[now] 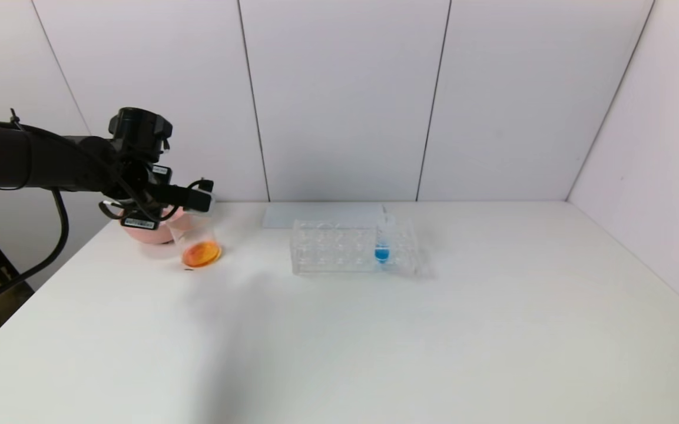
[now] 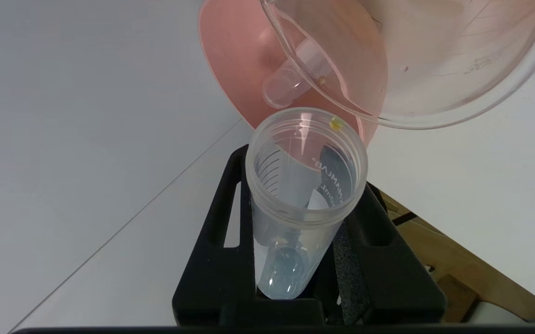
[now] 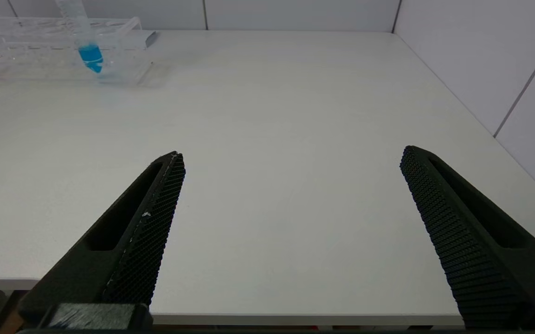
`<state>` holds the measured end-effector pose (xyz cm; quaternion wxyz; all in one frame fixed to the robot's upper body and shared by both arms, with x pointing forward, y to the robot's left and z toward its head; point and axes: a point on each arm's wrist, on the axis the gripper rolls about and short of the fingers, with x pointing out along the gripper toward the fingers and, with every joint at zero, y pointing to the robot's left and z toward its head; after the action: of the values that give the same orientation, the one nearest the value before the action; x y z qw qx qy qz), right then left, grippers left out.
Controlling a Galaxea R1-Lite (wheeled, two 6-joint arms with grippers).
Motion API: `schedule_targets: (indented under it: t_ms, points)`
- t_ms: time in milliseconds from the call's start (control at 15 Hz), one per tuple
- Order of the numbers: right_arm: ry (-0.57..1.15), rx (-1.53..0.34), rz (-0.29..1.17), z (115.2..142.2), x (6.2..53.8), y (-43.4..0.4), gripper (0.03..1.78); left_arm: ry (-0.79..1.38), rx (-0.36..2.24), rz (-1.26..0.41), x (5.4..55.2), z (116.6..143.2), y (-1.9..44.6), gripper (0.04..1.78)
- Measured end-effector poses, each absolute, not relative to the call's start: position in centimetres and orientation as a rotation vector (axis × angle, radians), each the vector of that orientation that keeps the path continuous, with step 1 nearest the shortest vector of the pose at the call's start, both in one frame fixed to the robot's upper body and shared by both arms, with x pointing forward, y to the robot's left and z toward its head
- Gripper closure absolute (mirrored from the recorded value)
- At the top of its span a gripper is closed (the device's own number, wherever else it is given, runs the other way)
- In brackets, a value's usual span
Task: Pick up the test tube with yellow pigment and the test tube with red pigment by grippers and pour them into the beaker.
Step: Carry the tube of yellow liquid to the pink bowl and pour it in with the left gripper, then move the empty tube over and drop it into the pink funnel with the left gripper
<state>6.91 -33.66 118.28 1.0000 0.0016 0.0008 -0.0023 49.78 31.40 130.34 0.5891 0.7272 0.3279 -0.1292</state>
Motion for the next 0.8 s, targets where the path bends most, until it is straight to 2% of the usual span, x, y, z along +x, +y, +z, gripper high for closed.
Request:
schedule_targets:
  t_ms: [800]
  points:
    - [0.002,0.003,-0.004,118.28,6.91,-33.66,0.11,0.751,1.698,-0.277,49.88,130.57,30.83,1.33]
